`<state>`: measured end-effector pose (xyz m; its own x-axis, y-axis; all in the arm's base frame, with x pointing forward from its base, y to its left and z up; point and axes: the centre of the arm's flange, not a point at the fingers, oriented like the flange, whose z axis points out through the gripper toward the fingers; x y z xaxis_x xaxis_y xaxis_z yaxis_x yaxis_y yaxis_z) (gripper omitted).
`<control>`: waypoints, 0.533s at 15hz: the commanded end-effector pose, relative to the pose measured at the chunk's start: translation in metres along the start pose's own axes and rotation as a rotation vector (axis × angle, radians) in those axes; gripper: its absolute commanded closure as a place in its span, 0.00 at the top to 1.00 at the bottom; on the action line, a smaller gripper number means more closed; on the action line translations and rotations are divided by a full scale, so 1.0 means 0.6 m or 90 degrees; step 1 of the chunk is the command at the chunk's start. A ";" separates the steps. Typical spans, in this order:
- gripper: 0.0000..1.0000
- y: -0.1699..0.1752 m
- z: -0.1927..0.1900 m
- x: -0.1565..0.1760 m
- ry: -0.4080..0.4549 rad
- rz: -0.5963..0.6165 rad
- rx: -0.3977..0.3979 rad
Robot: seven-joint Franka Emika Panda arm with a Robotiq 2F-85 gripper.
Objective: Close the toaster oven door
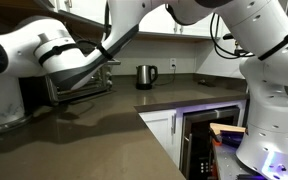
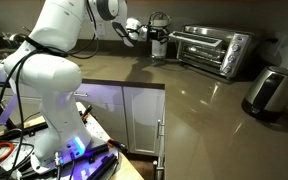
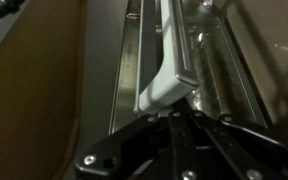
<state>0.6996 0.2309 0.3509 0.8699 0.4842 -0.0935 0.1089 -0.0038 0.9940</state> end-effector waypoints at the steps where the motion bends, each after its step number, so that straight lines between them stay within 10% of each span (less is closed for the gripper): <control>1: 0.00 0.045 0.017 -0.014 -0.046 0.011 -0.063; 8: 0.00 0.046 0.038 -0.025 -0.079 0.006 -0.072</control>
<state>0.7004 0.2225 0.3491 0.8852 0.4538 -0.1022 0.0999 0.0292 0.9946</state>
